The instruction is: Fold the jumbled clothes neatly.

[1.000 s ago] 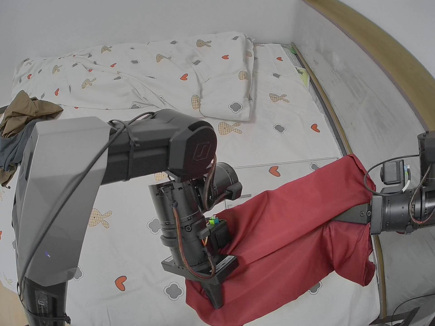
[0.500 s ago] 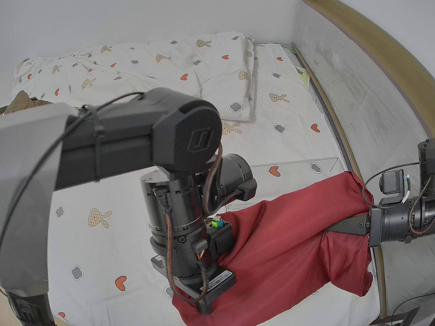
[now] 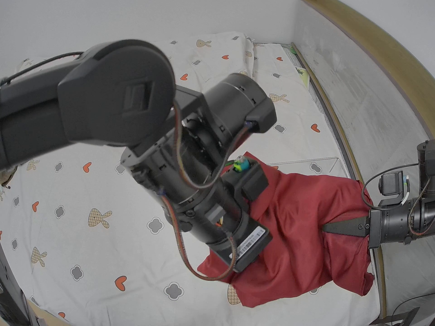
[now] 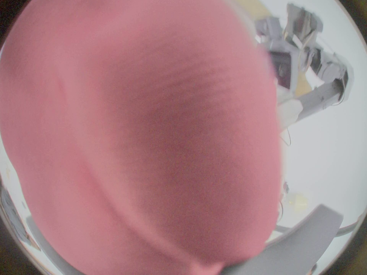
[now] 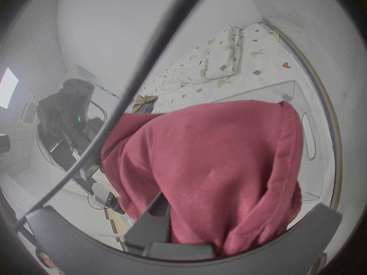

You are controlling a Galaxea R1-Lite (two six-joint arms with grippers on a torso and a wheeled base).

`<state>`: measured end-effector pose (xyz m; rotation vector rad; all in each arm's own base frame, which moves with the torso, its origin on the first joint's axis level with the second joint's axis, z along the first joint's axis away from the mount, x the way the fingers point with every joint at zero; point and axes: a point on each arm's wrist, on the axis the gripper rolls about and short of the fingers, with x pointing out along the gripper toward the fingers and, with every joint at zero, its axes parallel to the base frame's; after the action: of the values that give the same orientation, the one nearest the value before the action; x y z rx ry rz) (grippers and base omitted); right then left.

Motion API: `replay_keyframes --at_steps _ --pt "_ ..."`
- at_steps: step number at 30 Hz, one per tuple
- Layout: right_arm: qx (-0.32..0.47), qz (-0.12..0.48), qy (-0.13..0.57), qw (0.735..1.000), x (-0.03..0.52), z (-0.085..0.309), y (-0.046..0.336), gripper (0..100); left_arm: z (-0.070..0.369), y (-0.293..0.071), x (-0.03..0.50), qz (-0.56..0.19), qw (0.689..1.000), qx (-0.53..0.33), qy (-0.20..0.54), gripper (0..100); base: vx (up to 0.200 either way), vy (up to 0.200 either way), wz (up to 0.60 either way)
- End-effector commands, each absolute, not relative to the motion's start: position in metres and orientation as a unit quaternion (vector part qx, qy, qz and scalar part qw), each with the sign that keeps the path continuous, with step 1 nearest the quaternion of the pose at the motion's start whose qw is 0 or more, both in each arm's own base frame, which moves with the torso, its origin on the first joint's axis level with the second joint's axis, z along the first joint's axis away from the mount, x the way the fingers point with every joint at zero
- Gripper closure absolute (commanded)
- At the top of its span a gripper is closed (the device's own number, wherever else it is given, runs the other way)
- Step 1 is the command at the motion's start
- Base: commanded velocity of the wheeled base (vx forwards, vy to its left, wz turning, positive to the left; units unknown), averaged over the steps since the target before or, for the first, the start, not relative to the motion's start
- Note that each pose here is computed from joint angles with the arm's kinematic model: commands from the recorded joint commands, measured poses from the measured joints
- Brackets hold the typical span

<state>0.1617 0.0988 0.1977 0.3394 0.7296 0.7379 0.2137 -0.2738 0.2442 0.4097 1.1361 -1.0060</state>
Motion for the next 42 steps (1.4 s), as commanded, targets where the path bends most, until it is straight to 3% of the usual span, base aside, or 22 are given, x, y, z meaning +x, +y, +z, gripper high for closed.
replay_keyframes --at_steps 1,8,16,42 --pt "0.159 0.358 0.345 0.853 0.159 0.199 0.1 100 0.235 -0.26 0.217 -0.467 0.76 0.15 0.427 100 0.0 0.0 0.0" --pt "0.165 0.35 0.32 0.865 0.168 0.211 0.099 100 0.216 -0.269 0.227 -0.467 0.768 0.142 0.414 100 0.0 0.0 0.0" --pt "0.18 0.299 0.295 0.889 0.194 0.221 0.082 100 0.212 -0.286 0.242 -0.47 0.772 0.139 0.404 100 0.0 0.0 0.0" --pt "0.156 0.231 0.327 0.903 0.274 0.163 0.058 100 0.163 -0.306 0.301 -0.438 0.779 0.132 0.43 100 0.0 0.0 0.0"
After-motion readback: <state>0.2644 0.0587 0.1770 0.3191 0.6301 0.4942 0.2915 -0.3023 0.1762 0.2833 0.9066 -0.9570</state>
